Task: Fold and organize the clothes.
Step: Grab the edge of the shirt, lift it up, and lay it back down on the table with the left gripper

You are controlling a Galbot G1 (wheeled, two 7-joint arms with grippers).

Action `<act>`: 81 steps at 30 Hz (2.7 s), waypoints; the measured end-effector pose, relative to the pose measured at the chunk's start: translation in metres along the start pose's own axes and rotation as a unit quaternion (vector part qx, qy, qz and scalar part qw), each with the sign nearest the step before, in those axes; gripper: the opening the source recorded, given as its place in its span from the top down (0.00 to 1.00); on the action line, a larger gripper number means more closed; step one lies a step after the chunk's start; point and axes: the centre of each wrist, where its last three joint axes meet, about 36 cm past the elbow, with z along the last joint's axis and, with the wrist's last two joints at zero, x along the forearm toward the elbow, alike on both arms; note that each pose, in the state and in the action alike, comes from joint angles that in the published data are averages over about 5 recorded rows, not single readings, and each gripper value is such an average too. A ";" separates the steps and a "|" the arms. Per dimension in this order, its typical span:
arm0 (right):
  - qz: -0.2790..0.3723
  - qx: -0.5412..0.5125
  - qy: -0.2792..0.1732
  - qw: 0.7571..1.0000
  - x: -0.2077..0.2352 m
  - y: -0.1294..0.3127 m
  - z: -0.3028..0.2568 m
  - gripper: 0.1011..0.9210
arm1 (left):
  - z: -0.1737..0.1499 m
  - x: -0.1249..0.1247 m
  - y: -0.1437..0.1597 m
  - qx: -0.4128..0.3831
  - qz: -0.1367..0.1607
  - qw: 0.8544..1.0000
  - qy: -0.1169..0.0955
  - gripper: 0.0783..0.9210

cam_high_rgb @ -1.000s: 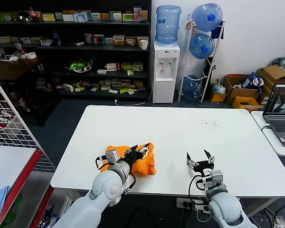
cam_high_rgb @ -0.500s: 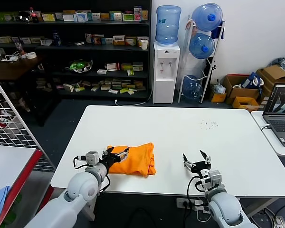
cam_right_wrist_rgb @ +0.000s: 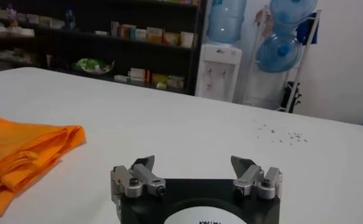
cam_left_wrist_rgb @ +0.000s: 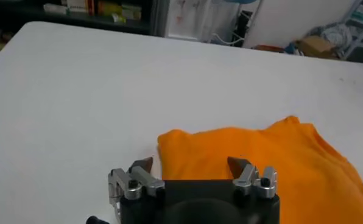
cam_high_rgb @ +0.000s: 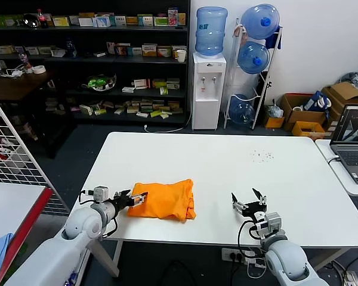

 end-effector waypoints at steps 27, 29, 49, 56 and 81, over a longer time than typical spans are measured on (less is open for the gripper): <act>-0.003 -0.006 -0.004 1.000 -0.004 0.004 -0.005 0.12 | -0.006 -0.007 0.015 0.069 0.071 0.995 0.032 0.80; -0.003 -0.006 -0.004 1.000 -0.004 0.005 -0.006 0.12 | -0.007 -0.005 0.015 0.074 0.072 0.994 0.030 0.87; -0.010 0.001 -0.011 1.000 -0.011 0.015 -0.017 0.12 | -0.031 0.048 0.054 0.020 -0.002 0.999 0.031 0.94; -0.017 0.000 -0.017 1.000 -0.013 0.021 -0.022 0.12 | -0.051 0.077 0.096 -0.078 -0.100 0.991 0.041 0.94; -0.031 0.008 -0.032 0.999 -0.011 0.043 -0.022 0.12 | -0.128 0.162 0.122 -0.222 -0.236 0.945 0.045 0.94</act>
